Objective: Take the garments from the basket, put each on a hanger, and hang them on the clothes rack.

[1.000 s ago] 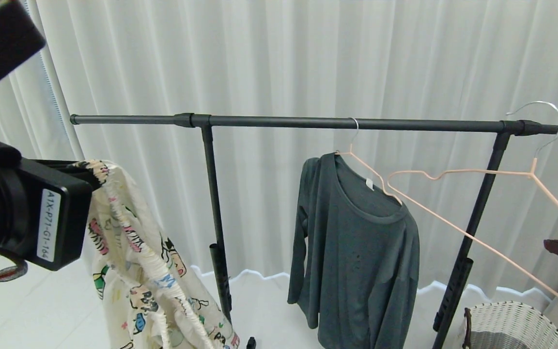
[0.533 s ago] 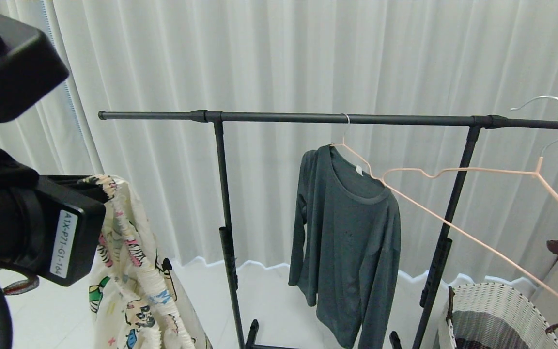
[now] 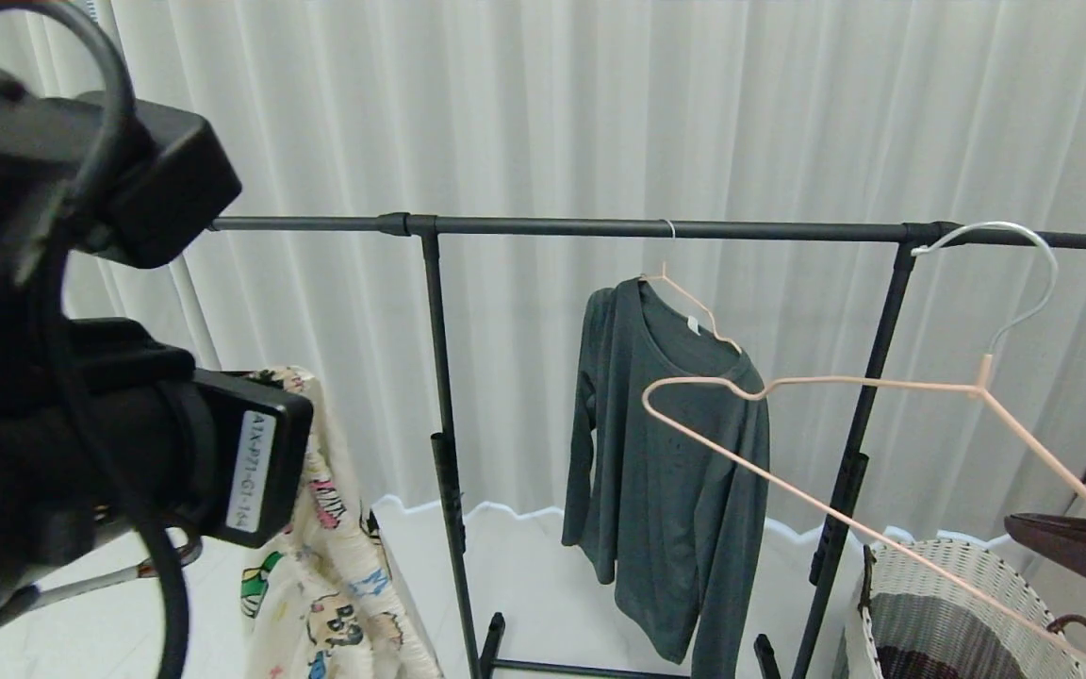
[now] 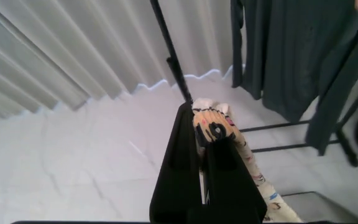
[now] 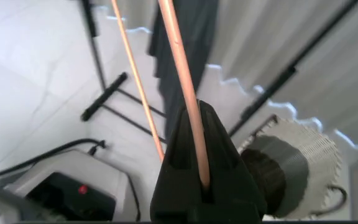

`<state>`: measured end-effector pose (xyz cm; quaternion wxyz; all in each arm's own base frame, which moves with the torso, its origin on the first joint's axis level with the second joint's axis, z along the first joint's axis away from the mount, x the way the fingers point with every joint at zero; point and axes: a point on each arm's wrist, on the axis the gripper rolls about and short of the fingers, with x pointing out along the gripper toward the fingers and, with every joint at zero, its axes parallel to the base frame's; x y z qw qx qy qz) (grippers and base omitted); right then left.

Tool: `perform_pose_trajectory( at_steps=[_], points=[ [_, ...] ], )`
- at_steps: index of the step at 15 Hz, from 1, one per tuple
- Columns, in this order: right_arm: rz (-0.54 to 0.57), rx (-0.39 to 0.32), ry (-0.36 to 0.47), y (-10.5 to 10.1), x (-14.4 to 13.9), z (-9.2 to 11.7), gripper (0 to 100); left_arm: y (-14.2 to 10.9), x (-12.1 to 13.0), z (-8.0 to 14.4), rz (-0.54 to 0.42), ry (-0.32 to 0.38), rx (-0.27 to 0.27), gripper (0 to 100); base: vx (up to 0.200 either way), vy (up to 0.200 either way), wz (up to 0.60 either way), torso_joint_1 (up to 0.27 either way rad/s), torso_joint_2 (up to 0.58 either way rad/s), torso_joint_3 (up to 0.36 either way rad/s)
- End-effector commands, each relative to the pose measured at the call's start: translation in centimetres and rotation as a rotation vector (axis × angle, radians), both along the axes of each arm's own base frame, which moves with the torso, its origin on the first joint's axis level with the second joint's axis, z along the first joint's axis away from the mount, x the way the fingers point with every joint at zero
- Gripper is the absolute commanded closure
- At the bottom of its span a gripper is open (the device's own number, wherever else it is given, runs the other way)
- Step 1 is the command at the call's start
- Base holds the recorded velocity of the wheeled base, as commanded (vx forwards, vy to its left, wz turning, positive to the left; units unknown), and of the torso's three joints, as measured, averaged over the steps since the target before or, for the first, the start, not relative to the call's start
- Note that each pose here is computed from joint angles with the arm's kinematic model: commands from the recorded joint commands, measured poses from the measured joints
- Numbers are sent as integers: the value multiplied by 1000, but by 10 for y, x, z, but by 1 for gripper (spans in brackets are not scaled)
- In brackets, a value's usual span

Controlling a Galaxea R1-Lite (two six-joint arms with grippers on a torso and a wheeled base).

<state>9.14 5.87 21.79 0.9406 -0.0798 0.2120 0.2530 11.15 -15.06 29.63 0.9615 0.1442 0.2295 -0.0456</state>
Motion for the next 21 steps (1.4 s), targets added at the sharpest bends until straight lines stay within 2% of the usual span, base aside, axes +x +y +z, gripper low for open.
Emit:
perform_pose_trajectory(
  at_steps=[1, 3, 4, 6, 8, 12, 16, 19, 21],
  points=[
    [122, 31, 18, 11, -10, 0, 100, -26, 30, -15, 84, 47, 3, 100, 0, 0, 0, 0, 0, 0],
    [186, 68, 45, 17, -17, 0, 100, -39, 56, -28, 176, 76, -13, 100, 0, 0, 0, 0, 0, 0],
    [201, 81, 56, 19, -19, 0, 100, -45, 67, -34, 217, 85, -39, 100, 0, 0, 0, 0, 0, 0],
    [199, 109, 68, 19, -21, 1, 100, -55, 79, -42, 264, 102, -90, 100, 0, 0, 0, 0, 0, 0],
    [215, 132, 73, 18, -24, 2, 100, -58, 85, -46, 293, 105, -116, 100, 0, 0, 0, 0, 0, 0],
    [296, 172, 116, 24, -33, 1, 100, -60, 90, -39, 295, 101, -160, 100, 0, 0, 0, 0, 0, 0],
    [304, 168, 159, 36, -26, -8, 100, -62, 90, -28, 289, 91, -228, 100, 0, 0, 0, 0, 0, 0],
    [304, 173, 158, 45, -20, -9, 100, -64, 88, -28, 284, 90, -243, 100, 0, 0, 0, 0, 0, 0],
    [288, 207, 156, 57, -12, -9, 100, -65, 86, -27, 282, 90, -252, 100, 0, 0, 0, 0, 0, 0]
  ],
)
